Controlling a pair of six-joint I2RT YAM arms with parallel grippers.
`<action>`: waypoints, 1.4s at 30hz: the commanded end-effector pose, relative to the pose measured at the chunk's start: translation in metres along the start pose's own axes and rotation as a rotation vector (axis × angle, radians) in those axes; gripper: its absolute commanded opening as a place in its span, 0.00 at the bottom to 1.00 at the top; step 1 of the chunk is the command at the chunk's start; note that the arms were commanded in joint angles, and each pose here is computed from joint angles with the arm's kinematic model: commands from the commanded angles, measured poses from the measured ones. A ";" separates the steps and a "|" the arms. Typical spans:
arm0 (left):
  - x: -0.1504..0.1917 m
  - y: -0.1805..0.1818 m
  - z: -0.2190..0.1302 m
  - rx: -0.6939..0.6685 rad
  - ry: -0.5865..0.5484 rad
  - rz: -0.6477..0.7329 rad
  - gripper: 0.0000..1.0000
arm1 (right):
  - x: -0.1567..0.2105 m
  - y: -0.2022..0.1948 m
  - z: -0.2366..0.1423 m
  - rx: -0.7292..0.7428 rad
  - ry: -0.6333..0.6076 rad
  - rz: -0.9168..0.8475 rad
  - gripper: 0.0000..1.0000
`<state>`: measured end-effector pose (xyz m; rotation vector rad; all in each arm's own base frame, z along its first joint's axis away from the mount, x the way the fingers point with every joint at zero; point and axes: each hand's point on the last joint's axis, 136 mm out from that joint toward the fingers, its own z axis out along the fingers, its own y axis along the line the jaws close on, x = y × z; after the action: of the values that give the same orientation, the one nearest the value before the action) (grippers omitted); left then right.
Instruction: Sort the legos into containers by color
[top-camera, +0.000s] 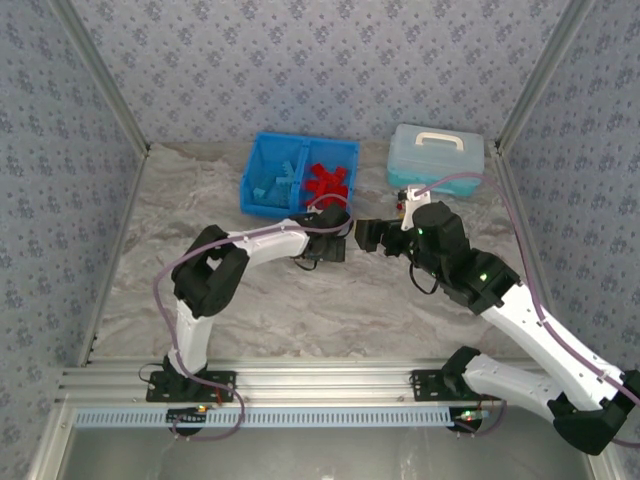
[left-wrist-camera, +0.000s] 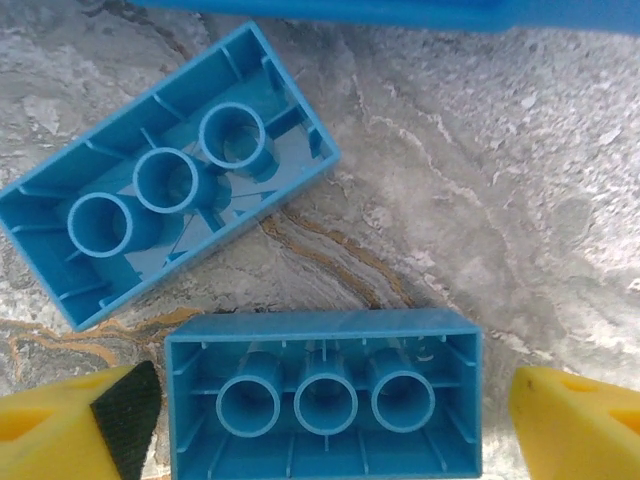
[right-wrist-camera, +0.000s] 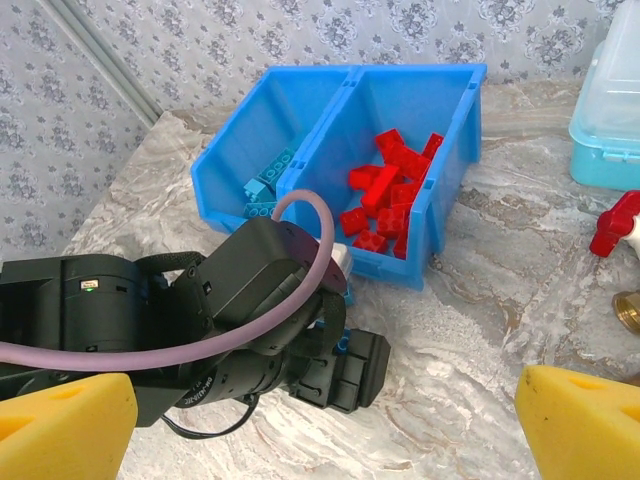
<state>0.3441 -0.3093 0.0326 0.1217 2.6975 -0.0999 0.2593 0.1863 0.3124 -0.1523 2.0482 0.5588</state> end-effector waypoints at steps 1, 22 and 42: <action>0.002 0.000 0.005 -0.011 0.001 -0.003 0.84 | -0.003 -0.003 -0.004 0.007 -0.016 0.020 1.00; -0.067 0.033 -0.125 0.013 -0.271 -0.002 0.56 | -0.005 -0.001 -0.004 0.000 -0.019 0.025 1.00; -0.172 0.151 -0.079 -0.064 -0.255 -0.246 0.56 | -0.006 -0.001 -0.007 -0.003 -0.022 0.032 1.00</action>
<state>0.4713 -0.1583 0.1737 -0.2540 2.4117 -0.0781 0.2594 0.1857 0.3123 -0.1424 2.0496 0.5629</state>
